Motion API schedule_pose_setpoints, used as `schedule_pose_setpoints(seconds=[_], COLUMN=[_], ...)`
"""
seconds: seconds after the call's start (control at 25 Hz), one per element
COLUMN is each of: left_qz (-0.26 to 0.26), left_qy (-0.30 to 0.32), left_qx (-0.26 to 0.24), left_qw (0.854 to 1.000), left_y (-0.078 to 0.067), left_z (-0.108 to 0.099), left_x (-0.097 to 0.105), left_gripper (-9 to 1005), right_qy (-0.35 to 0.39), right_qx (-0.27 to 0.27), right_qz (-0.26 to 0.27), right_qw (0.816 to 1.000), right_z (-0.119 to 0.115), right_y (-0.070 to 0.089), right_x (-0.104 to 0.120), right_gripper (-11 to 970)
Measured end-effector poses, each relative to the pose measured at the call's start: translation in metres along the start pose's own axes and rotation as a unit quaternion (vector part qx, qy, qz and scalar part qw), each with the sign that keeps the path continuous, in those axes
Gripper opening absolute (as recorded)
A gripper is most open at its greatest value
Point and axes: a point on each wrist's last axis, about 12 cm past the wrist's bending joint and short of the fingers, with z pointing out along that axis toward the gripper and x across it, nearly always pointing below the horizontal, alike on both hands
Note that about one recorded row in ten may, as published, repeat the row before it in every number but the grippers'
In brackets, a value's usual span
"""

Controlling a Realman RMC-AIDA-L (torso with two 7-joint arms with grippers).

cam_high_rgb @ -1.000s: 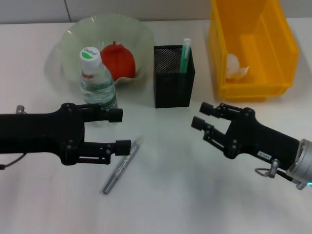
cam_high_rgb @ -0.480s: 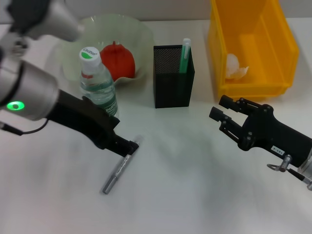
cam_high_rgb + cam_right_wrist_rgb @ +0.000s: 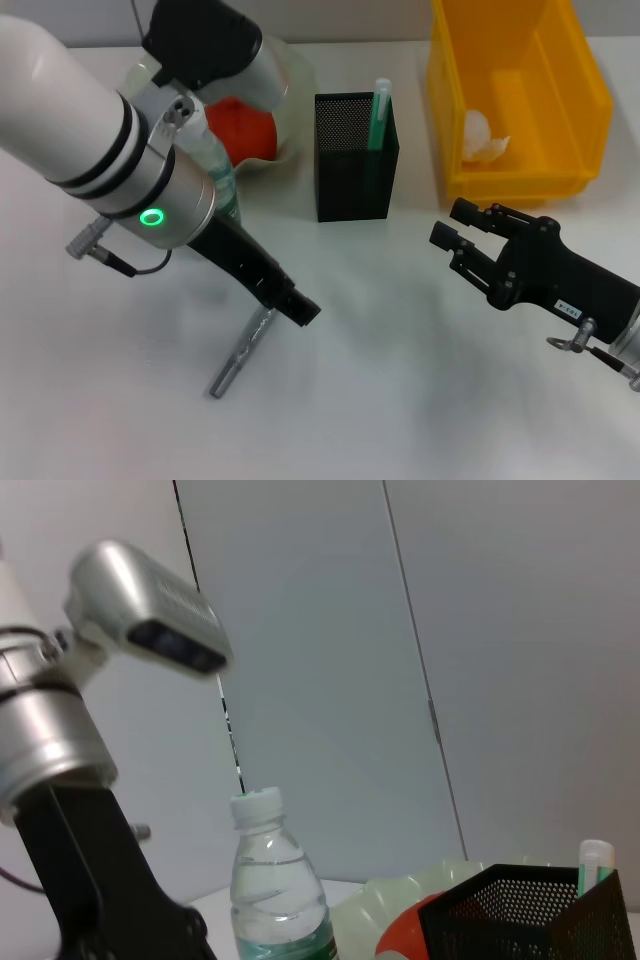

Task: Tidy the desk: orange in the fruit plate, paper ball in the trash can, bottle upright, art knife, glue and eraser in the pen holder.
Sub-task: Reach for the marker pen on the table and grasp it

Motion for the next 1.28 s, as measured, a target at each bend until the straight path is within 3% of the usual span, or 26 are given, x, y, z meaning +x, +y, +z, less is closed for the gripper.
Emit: schedule_pose_setpoints(seconds=[0.4,0.68,1.08,1.28], left_qz=[-0.040,-0.043,-0.039,-0.041], left_qy=[0.019,0.021,0.023,0.020], left_qx=[0.008,0.001,-0.007,-0.011], left_qw=[0.999,0.999,0.999,0.999], left_y=[0.016,0.023,0.029,0.030], left_z=[0.027,0.035,0.041,0.042], left_x=[0.006,0.008,0.013,0.013], left_gripper=[758,751,565,569], right_qy=[-0.003,-0.005,-0.006,-0.006], right_qx=[-0.005,-0.007,-0.007,-0.007], right_qz=[-0.004,-0.006,-0.004,-0.002], right_qw=[1.000,1.000,1.000,1.000], right_z=[0.004,0.007,0.008,0.008], right_y=[-0.002,-0.003,-0.003,-0.003], right_x=[-0.003,-0.005,-0.005,-0.005], right_gripper=[395,395,395,395])
